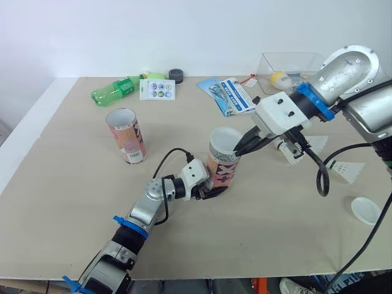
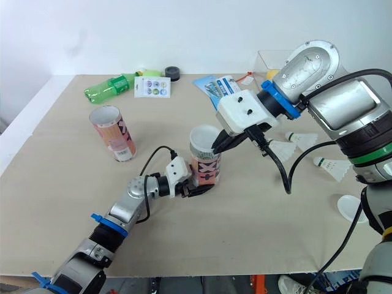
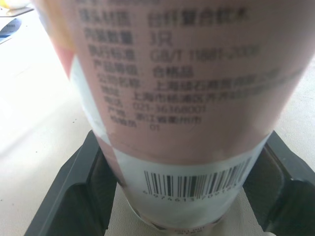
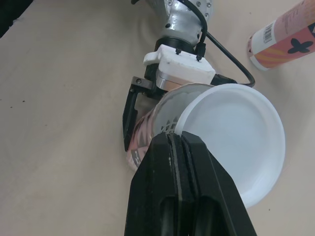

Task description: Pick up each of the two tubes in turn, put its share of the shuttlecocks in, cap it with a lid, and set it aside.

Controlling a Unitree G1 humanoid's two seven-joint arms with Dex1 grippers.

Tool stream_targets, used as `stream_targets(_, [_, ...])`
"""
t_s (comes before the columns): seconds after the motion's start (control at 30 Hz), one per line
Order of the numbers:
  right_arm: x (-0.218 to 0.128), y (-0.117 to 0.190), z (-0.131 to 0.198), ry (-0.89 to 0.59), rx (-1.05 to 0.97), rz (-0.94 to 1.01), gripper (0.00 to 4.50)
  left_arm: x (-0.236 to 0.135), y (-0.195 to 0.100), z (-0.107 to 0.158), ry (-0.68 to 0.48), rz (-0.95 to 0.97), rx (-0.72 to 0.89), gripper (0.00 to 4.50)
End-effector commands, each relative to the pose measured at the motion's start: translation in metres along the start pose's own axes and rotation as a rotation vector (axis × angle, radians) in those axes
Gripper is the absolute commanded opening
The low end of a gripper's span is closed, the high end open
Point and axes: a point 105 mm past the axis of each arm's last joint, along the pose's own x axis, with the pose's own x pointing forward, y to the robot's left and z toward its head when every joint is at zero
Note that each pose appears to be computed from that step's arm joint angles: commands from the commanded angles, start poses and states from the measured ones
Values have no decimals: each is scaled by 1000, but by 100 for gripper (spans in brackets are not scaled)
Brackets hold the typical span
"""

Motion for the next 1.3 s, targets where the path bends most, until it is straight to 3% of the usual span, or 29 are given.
stream_targets(0.03, [-11,3,6,4,-18,20,6,0,-1,-10,37,3,-25,297])
stream_targets(1.3, [1,2,-3,-28,18,51,6,1,-5,-12,42,15,-51,297])
